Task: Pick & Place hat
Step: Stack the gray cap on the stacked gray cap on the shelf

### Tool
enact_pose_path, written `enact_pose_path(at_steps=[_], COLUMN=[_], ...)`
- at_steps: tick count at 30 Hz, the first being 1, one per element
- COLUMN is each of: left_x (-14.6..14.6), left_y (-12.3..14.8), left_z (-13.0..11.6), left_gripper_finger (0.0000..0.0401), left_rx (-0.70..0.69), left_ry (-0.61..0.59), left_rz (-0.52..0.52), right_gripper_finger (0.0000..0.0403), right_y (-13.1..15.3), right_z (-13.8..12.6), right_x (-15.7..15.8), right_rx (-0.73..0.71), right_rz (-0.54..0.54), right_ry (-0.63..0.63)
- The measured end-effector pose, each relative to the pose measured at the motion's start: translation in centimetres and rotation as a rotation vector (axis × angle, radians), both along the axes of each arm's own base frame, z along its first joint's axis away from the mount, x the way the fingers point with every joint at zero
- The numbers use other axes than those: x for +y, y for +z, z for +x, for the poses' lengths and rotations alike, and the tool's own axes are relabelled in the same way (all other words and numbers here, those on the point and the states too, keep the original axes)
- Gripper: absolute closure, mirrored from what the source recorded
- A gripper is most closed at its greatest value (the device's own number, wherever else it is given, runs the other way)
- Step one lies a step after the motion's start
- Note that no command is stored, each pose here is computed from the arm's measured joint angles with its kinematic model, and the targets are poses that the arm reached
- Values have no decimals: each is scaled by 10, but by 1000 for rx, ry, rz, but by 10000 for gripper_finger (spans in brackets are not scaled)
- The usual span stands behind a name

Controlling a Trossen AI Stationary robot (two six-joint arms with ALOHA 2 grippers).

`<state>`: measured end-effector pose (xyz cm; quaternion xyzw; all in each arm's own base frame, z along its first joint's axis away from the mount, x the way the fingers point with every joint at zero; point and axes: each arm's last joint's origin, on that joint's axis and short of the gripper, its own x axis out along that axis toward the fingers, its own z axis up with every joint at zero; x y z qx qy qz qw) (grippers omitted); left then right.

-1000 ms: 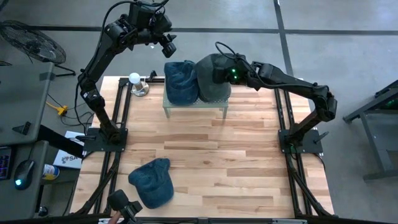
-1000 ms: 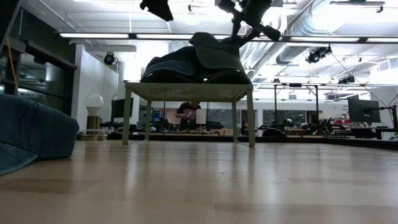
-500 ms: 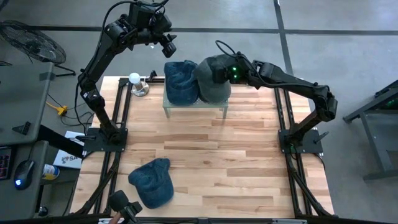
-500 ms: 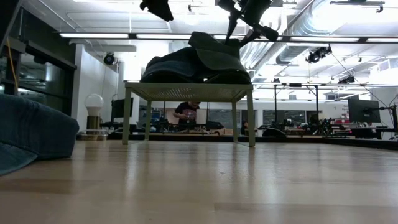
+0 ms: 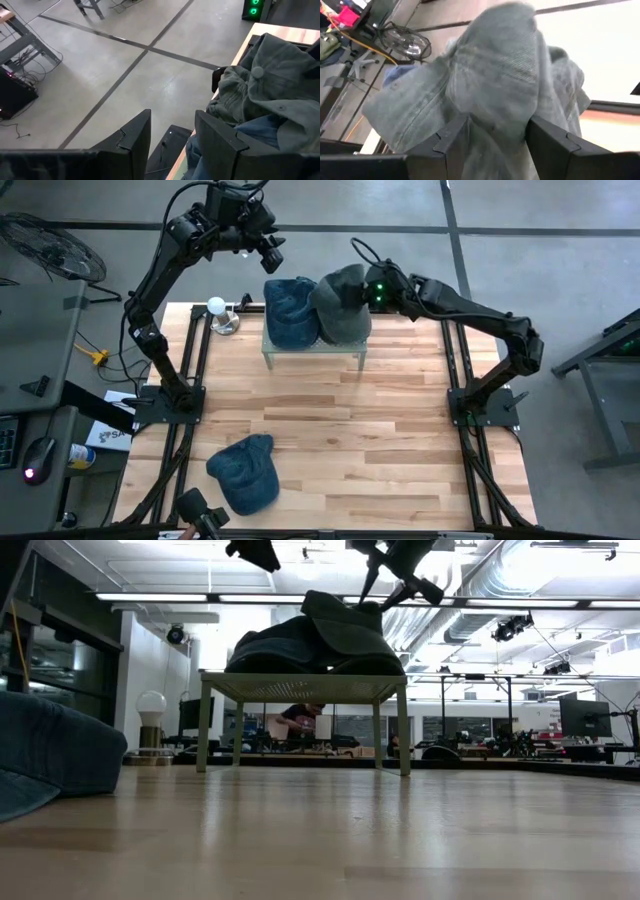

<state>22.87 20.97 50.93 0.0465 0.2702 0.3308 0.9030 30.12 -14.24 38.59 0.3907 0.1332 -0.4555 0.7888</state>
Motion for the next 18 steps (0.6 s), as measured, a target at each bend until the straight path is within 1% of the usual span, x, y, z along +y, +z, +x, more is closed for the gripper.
enact_pose_path(at_steps=[4,10,15,18], left_x=[0,0,0,-1], left_y=[0,0,0,0], left_z=[0,0,0,0], left_gripper_finger=[252,252,252,252], left_rx=[0,0,1,2], left_ry=[1,1,-1,-6], left_rz=[-1,0,-3,-8], right_gripper_finger=[224,224,224,224], right_y=[5,17,30,46], right_z=[-6,-18,-29,-40], right_x=[-6,-14,-22,-23], right_rx=[-6,-54,-78,-118], right_rz=[-25,-68,-152,-228], right_ry=[-23,-34,-32,8])
